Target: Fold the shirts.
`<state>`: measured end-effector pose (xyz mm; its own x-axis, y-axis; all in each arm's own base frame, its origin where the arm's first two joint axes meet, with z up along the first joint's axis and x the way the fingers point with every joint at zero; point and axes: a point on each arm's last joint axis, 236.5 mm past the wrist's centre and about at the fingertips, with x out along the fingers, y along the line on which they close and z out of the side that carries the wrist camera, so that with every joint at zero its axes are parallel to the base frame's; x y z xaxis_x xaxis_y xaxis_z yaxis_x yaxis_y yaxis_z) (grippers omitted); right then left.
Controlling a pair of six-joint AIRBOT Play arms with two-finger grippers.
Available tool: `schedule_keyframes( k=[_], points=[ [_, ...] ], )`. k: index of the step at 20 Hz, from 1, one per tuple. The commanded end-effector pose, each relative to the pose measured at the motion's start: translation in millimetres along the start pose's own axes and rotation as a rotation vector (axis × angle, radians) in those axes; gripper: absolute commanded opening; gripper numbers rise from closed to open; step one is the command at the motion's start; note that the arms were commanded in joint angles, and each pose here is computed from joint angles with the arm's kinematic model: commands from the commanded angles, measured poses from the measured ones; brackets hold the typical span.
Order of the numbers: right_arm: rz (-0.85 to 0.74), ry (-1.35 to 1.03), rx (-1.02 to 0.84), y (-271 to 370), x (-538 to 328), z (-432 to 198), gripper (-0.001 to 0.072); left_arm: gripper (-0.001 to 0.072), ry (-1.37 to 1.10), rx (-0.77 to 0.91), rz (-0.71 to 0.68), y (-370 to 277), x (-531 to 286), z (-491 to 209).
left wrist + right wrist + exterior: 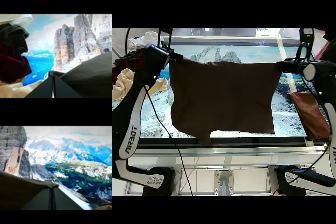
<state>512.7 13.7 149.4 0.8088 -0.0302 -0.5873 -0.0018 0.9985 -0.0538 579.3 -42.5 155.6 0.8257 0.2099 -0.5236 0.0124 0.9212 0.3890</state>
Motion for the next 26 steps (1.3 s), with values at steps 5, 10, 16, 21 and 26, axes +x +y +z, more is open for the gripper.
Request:
schedule_keyframes(
  k=[5, 10, 16, 21, 26],
  points=[
    [0.017, -0.142, 0.08, 7, 56, 15, 0.035, 0.0621, -0.094, -0.147, 0.001, 20, 26, 21],
    [-0.094, -0.018, 0.116, -49, 29, -7, 0.0397, 0.0693, -0.114, -0.248, 0.047, 67, -48, 49],
    [-0.058, 0.314, 0.3, -124, -6, -102, 0.0444, 0.0693, 0.09, -0.281, 0.11, 94, -131, -59],
    [0.178, 0.443, 0.633, -93, 6, -198, 0.0468, 0.0693, 0.235, -0.886, 0.033, 22, -145, -231],
    [0.227, 0.555, 0.743, -63, 10, -259, 0.0531, 0.0694, 0.223, -1.093, -0.142, -28, -141, -248]
  ],
)
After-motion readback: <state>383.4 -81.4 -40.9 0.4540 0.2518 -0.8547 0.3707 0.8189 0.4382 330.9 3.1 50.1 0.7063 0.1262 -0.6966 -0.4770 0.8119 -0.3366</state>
